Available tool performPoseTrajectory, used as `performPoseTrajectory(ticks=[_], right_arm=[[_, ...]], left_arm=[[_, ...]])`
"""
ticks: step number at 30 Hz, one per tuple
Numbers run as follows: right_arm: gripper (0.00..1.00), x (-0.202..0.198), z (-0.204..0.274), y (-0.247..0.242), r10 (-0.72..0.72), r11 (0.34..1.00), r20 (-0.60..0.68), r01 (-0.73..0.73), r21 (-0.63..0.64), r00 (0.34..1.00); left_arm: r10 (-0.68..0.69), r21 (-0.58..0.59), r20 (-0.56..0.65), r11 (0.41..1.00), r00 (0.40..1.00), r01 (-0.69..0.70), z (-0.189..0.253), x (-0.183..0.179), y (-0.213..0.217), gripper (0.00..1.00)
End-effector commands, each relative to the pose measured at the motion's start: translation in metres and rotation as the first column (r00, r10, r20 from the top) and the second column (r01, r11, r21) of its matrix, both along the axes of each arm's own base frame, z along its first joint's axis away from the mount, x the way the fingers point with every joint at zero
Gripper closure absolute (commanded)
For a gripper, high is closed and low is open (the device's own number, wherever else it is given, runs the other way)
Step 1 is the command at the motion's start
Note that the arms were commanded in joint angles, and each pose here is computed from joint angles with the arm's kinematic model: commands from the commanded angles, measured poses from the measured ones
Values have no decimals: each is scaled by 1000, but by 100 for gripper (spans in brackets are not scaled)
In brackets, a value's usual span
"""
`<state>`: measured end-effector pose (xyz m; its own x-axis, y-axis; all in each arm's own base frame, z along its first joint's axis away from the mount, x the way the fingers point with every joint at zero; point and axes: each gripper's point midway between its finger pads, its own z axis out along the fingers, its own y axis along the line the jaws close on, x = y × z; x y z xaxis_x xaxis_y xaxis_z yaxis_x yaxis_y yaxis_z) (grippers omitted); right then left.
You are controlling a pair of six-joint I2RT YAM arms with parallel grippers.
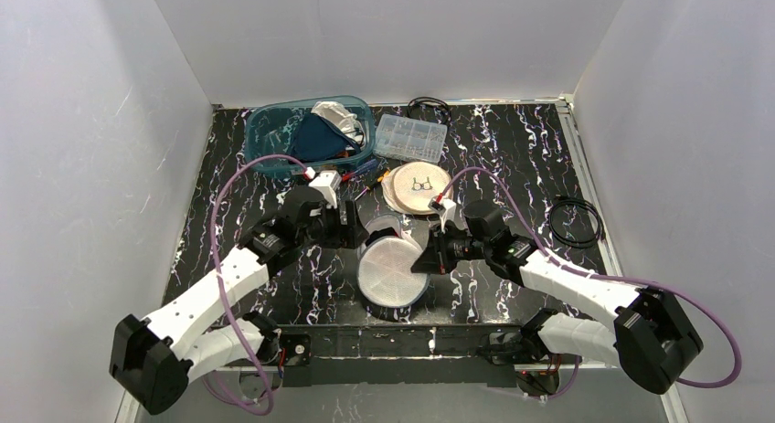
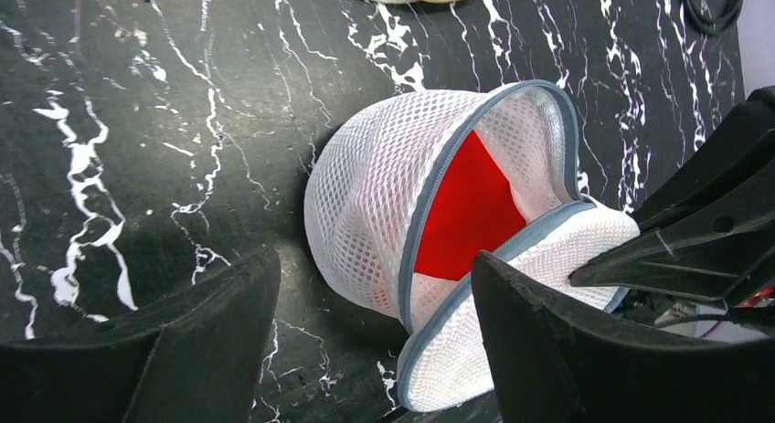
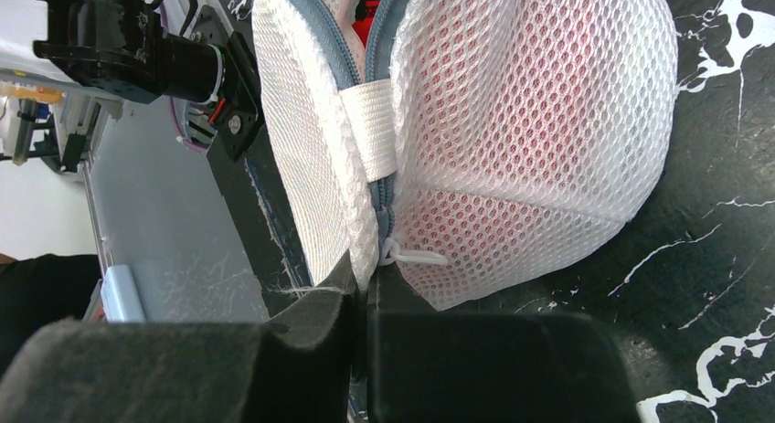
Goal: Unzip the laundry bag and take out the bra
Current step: Open the laundry bag at the center of the board.
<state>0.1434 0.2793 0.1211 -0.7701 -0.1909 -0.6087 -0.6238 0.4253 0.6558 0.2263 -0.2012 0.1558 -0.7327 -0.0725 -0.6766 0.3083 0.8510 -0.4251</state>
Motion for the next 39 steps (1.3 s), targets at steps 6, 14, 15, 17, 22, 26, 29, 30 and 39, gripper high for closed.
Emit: performPoseTrajectory(ticks=[6,14,15,17,22,26,29,30,39], right_arm=[[99,-4,16,3,52,998,34,-54,45,998],[99,-6,26,2,52,997,41,-54,62,998],[99,-4,26,0,36,998,45,-39,52,998],[97,2,25,-5,-20,1000,55,19,23,998],[20,30,39,-28,-258,964,120,263,-29,959],[1,42,69,-44,-366,927,174,374,-17,914],[1,47,89,-54,-434,898,205,440,18,877],[1,48,96,-56,-450,891,207,453,36,869],[2,37,115,-25,-397,910,73,381,166,915]], left_arm=[[-145,3,-55,989,988,146,-13,-2,-21,40],[-114,58,-151,991,982,124,-36,-4,-16,100],[-103,57,-151,992,983,113,-34,-5,-15,100],[-68,56,-144,995,987,77,-23,-5,-10,100],[25,78,-144,997,989,-14,19,-12,8,100],[92,106,-152,991,984,-77,48,-17,21,100],[135,133,-141,984,981,-116,66,-17,28,100],[142,134,-133,983,981,-124,72,-17,28,100],[195,127,-125,976,973,-179,114,-3,14,100]])
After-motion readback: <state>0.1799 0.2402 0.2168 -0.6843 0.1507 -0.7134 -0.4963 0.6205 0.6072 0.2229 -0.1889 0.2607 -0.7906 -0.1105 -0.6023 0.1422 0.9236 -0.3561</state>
